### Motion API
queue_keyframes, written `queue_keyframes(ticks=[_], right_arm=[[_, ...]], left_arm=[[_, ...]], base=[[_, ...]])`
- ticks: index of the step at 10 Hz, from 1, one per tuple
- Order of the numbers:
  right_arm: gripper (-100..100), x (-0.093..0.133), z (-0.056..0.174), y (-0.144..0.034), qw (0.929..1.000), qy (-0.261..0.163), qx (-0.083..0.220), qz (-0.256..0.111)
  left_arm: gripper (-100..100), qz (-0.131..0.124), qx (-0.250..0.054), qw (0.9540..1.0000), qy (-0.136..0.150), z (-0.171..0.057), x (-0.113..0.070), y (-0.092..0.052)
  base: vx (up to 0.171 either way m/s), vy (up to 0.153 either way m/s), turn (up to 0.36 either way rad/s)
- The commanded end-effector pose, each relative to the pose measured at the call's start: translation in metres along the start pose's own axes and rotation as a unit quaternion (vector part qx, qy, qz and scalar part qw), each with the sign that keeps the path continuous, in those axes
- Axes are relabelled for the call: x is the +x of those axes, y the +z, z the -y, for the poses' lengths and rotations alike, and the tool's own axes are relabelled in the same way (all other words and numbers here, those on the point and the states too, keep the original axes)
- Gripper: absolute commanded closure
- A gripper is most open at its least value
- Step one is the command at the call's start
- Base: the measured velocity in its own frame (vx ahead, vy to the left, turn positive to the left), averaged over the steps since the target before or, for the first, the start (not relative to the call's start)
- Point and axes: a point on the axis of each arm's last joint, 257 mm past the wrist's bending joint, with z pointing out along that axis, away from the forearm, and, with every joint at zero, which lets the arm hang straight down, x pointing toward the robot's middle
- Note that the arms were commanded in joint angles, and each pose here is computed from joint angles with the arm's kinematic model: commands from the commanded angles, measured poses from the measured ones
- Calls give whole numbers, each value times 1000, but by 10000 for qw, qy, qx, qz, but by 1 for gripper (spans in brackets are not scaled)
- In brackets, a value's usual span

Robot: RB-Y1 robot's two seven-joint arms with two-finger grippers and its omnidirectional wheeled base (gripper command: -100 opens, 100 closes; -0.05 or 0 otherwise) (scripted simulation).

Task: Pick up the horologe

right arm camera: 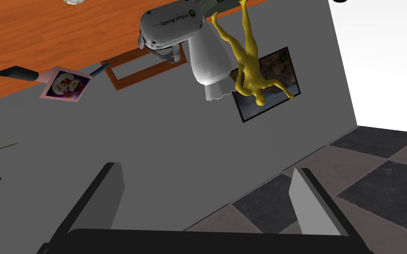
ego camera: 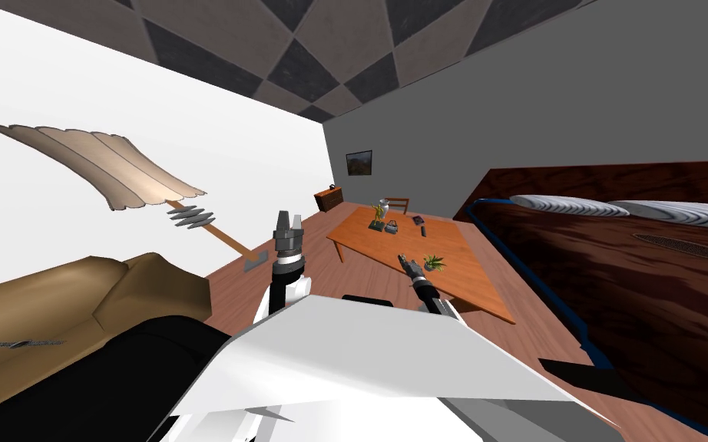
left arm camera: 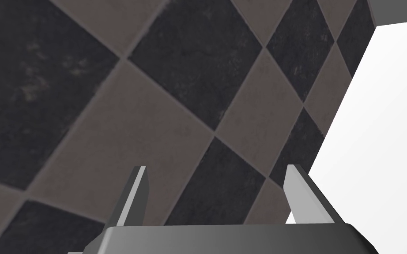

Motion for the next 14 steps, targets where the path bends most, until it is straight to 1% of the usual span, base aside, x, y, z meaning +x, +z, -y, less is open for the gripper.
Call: queue_keyframes(ticks=[1,2,3,4,5,6,7,8,9,10,12,13,14], right_arm=[[-100,9,8,1,9998,-130,75,-113],[-100,20,17,4,9989,-347,182,-250],[-100,21,17,4,9989,-346,186,-256],[-100,26,24,9,9975,-554,263,-341],[-100,31,27,7,9973,-547,291,-393],[-100,38,33,11,9954,-735,374,-492],[-100,41,35,10,9952,-731,391,-525],[-100,50,43,13,9927,-901,483,-646],[-100,53,48,18,9903,-1064,547,-709],[-100,59,51,16,9897,-1056,576,-774],[-100,69,63,23,9838,-1335,721,-953],[-100,74,65,21,9833,-1329,740,-1002],[-100,79,71,24,9801,-1451,808,-1092]], left_arm=[[0,0,0,10000,0,0,0,0],[0,0,0,10000,0,0,0,0],[0,0,0,10000,0,0,0,0],[0,0,0,10000,0,0,0,0],[0,0,0,10000,0,0,0,0],[0,0,0,10000,0,0,0,0],[0,0,0,10000,0,0,0,0],[0,0,0,10000,0,0,0,0],[0,0,0,10000,0,0,0,0],[0,0,0,10000,0,0,0,0],[0,0,0,10000,0,0,0,0],[0,0,0,10000,0,0,0,0],[0,0,0,10000,0,0,0,0]], base=[[5,-7,17],[10,-8,29],[9,-8,20],[11,-13,38],[10,-12,21],[14,-13,27],[14,-9,22],[20,-13,31],[29,-24,58],[23,-22,15],[26,-22,36],[28,-30,15],[26,-28,22]])
